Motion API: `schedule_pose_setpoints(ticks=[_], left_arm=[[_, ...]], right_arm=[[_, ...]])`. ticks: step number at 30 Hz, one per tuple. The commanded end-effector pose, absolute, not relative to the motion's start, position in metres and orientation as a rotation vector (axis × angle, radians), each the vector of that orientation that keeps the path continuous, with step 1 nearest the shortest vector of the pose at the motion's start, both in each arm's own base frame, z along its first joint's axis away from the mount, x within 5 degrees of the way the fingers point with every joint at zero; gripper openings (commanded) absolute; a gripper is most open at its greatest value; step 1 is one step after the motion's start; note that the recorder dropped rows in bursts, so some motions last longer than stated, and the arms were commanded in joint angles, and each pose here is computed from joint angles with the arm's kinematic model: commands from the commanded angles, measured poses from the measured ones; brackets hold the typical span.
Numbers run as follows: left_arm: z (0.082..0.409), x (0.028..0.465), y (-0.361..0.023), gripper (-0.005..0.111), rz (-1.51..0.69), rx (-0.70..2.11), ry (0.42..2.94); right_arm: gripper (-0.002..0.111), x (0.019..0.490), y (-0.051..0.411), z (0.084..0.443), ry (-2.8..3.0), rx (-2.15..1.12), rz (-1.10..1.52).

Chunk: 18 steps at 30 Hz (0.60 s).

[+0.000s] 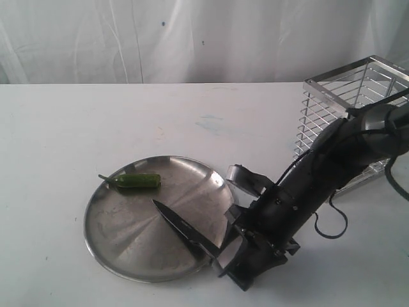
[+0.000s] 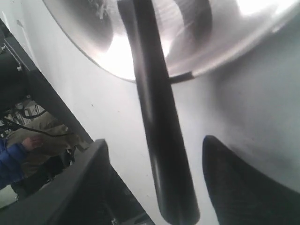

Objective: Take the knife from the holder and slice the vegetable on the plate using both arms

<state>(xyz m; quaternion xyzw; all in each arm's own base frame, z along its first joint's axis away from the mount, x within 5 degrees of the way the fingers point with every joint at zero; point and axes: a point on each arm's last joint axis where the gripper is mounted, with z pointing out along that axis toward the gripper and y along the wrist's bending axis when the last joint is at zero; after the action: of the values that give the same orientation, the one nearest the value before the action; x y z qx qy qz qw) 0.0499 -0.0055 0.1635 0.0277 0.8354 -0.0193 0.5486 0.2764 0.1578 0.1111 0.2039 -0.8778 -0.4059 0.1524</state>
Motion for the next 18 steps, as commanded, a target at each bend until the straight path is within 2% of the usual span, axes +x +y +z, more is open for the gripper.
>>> schedule_pose_setpoints(ticks=[1, 12, 14, 18], left_arm=[[0.162, 0.05, -0.006, 0.0, -0.052, 0.07, 1.98], [0.162, 0.05, -0.006, 0.0, -0.052, 0.07, 1.98], [0.162, 0.05, -0.006, 0.0, -0.052, 0.07, 1.98], [0.162, 0.05, -0.006, 0.0, -0.052, 0.07, 1.98]], right_arm=[[0.054, 0.271, 0.162, 0.099, -2.463, 0.609, -1.167], [0.052, 0.272, 0.165, 0.08, -2.425, 0.549, -1.196], [0.046, 0.272, 0.165, 0.08, -2.428, 0.547, -1.197], [0.021, 0.272, 0.165, 0.08, -2.428, 0.55, -1.195]])
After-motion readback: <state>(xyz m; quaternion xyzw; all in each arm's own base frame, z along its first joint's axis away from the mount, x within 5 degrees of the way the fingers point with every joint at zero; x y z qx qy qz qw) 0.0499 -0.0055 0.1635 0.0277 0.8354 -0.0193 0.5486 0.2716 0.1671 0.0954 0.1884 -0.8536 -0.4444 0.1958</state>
